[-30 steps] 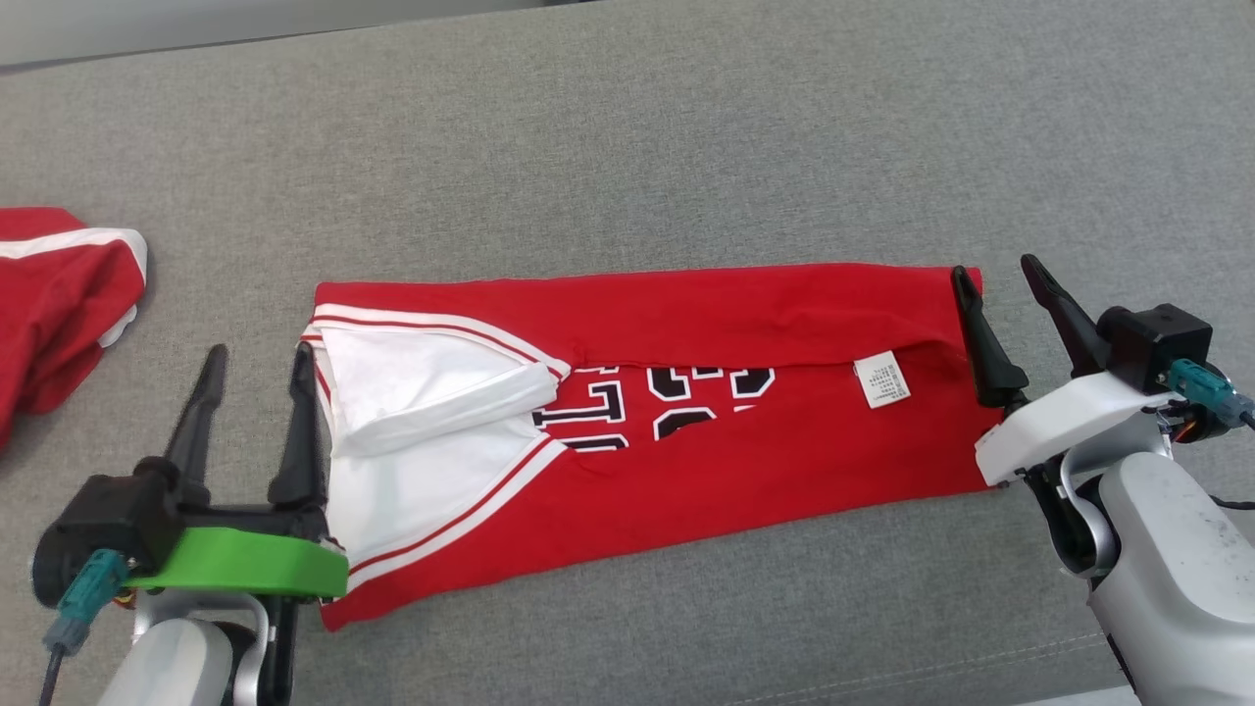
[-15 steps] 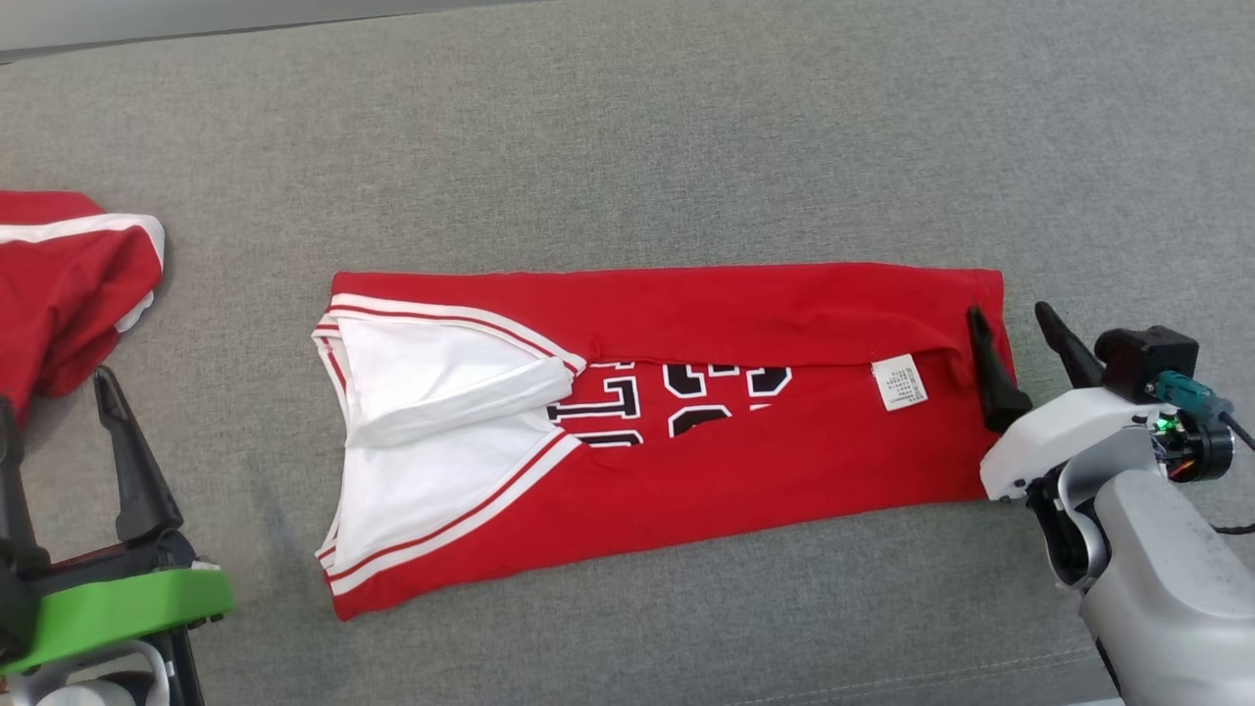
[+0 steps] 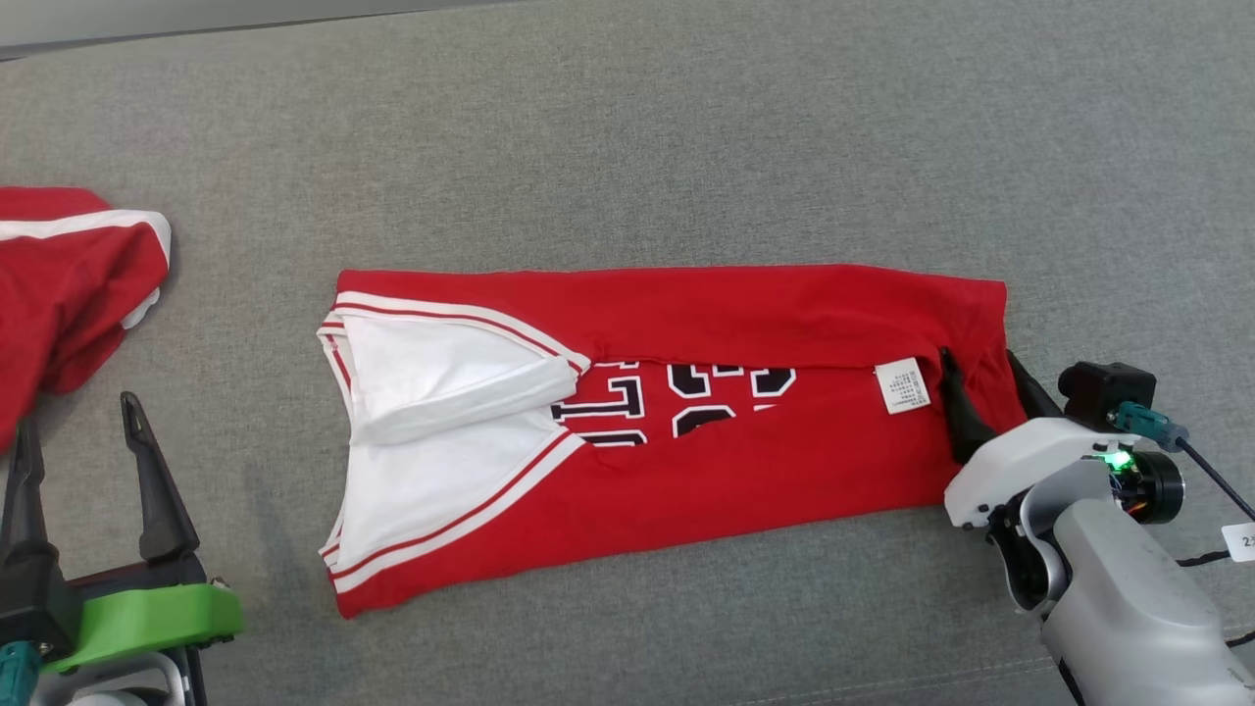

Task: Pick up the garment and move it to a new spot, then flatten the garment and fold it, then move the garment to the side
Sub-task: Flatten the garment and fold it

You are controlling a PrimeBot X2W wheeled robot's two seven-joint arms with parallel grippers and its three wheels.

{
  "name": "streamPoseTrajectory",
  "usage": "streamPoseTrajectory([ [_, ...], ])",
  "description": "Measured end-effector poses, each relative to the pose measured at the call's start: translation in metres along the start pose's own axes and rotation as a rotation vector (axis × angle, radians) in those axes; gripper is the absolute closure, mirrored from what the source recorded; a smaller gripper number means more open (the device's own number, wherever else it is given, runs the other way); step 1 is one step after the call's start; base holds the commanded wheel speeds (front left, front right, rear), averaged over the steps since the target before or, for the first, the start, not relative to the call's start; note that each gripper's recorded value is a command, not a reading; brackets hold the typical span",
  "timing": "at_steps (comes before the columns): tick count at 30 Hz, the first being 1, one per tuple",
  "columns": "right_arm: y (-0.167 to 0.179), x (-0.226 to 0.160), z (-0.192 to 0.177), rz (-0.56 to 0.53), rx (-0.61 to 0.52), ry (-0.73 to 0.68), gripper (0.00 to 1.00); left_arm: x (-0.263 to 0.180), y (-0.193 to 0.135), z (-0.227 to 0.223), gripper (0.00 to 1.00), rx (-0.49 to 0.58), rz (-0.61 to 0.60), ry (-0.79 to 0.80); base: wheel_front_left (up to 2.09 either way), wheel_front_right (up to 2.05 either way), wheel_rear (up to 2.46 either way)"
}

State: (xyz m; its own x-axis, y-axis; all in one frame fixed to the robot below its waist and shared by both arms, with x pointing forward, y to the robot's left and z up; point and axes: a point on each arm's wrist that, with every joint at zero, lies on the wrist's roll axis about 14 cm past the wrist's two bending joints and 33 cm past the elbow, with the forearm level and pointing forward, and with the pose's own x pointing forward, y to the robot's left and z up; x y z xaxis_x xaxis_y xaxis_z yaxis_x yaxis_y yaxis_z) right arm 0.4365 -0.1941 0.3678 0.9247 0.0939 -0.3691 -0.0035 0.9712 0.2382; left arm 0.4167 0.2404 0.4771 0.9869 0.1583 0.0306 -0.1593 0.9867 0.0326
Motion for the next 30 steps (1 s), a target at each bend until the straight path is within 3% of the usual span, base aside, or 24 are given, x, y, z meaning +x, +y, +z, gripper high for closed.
streamPoseTrajectory([
  [1,0.002,0.0,0.0,0.005,0.006,0.0,0.85,0.0,-0.001,-0.001,0.0,0.003,-0.005,0.004,0.0,0.0,0.0],
  [2,0.005,-0.001,0.0,0.012,0.013,-0.001,1.0,0.0,-0.004,-0.002,0.0,0.008,-0.013,0.006,0.0,0.0,0.0],
  [9,-0.006,-0.007,0.009,-0.011,0.034,-0.024,1.0,-0.002,-0.014,-0.001,0.0,0.024,-0.041,0.006,0.0,0.0,0.0],
  [17,-0.092,-0.034,0.051,-0.195,-0.019,-0.099,1.0,-0.005,-0.017,0.007,0.0,0.019,-0.048,-0.012,0.0,0.0,0.0],
  [21,-0.116,-0.045,0.064,-0.246,-0.052,-0.116,1.0,-0.006,-0.017,0.009,0.0,0.018,-0.051,-0.018,0.0,0.0,0.0],
  [25,-0.111,-0.044,0.074,-0.227,-0.067,-0.14,1.0,-0.007,-0.017,0.011,0.0,0.018,-0.05,-0.022,0.0,0.0,0.0],
  [30,-0.071,-0.034,0.083,-0.126,-0.049,-0.18,1.0,-0.009,-0.017,0.012,0.0,0.013,-0.047,-0.022,0.0,0.0,0.0],
])
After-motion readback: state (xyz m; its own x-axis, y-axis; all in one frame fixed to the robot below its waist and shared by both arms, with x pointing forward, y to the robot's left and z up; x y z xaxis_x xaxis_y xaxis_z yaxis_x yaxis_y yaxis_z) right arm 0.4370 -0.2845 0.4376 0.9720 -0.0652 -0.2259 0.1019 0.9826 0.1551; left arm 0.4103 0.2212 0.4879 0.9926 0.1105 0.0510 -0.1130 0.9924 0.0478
